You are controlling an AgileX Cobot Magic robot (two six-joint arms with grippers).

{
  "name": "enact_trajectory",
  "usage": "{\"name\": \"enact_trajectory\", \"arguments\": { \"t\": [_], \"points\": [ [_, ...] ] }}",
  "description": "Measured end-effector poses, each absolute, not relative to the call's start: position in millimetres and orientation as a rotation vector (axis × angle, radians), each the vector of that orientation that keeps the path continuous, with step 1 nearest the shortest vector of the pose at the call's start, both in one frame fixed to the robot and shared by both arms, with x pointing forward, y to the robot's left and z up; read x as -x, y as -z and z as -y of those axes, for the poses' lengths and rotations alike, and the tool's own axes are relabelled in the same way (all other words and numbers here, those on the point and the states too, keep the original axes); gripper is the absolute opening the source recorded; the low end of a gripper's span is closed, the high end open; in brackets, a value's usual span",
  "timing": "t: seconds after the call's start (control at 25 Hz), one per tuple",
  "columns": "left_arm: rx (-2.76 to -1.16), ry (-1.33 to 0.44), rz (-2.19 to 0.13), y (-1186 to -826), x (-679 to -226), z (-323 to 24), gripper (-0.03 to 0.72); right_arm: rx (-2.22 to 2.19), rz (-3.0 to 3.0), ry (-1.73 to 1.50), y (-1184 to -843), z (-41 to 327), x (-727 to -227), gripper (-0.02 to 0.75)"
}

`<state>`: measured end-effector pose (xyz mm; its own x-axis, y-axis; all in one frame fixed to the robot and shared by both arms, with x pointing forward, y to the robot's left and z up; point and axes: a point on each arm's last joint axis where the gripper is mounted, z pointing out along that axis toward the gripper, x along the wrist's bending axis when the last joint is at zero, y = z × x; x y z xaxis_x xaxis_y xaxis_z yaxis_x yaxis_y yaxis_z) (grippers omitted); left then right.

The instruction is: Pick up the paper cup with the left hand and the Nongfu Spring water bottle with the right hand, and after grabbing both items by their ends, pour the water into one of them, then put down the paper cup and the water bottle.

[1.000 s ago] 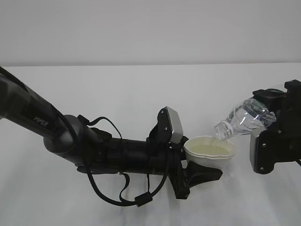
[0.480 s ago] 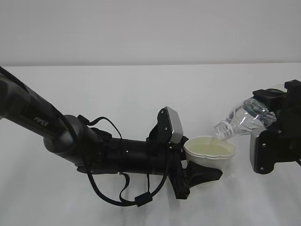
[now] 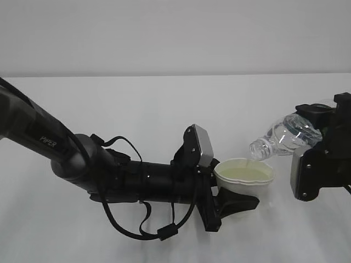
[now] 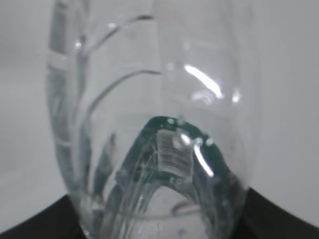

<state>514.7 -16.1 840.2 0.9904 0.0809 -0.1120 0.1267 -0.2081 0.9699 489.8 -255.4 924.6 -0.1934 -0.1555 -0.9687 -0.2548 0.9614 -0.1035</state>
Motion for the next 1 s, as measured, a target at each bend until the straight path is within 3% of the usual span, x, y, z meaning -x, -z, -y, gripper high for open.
{"name": "enact_trajectory", "arguments": {
  "t": [1.0],
  "points": [
    [-1.746, 0.013, -0.184, -843.2, -518.3, 16.3, 0.392, -0.069, -1.747, -0.402, -930.5, 255.2, -490.5, 0.378]
  ]
}}
